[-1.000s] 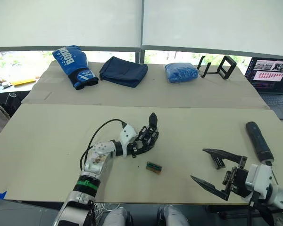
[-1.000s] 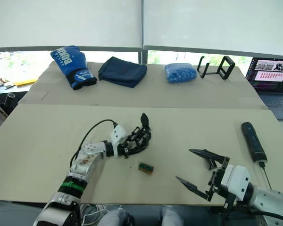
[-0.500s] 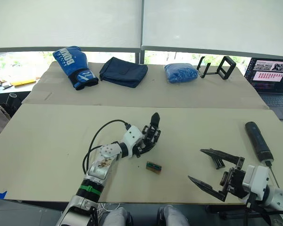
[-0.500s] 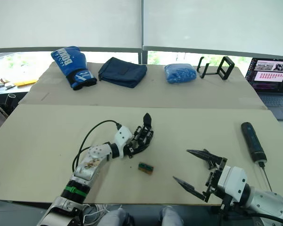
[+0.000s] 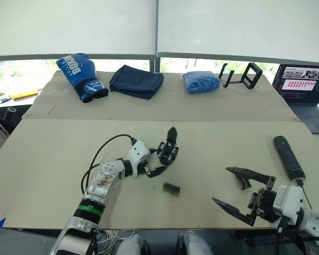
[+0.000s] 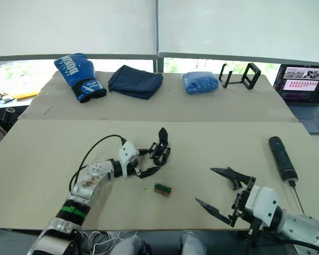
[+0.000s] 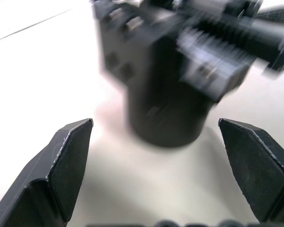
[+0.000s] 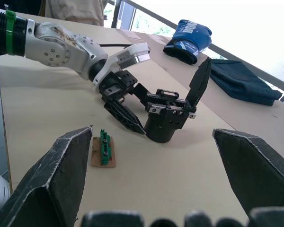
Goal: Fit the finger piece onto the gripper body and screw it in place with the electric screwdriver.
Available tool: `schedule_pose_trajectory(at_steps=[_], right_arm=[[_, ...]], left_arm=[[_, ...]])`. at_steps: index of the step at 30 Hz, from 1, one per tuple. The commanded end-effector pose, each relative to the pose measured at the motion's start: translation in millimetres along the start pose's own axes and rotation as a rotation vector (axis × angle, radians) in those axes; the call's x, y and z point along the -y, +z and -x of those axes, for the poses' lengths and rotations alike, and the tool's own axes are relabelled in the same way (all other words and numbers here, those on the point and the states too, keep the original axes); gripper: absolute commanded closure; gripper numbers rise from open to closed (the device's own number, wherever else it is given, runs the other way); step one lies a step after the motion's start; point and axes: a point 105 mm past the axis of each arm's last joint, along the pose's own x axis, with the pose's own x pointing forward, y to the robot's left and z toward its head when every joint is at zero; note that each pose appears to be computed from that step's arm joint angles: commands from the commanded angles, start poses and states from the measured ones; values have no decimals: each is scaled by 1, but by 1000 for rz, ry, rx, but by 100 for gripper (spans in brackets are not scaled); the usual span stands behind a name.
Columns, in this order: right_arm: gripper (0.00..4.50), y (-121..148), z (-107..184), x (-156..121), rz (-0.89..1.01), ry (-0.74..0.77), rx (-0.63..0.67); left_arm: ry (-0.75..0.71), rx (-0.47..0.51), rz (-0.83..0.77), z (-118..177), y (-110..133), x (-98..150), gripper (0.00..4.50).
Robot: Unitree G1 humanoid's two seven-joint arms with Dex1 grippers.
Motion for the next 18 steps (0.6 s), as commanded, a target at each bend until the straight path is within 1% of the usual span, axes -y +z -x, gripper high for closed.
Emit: schedule_pose_trajectory(at_steps=[1,5,8,11,14,18], right_arm=[[0,8,-1,1,13,0,30],[0,10,-1,6,-5,-30,36],[0,11,-2,8,-3,-26,35],[0,12,-2,10,6,-26,32],[0,14,0,11,15,-40,24],[0,14,2,7,9,-45,15]], left_arm=[[-71,12,-82,10,1,-13,2],[-177,25,-143,12,7,-20,2],[-275,38,-154,7,12,-19,2],[-345,31,-155,-1,12,-16,2],[-381,31,-136,-14,17,-13,2],[-413,23,-134,-23,18,-8,2]])
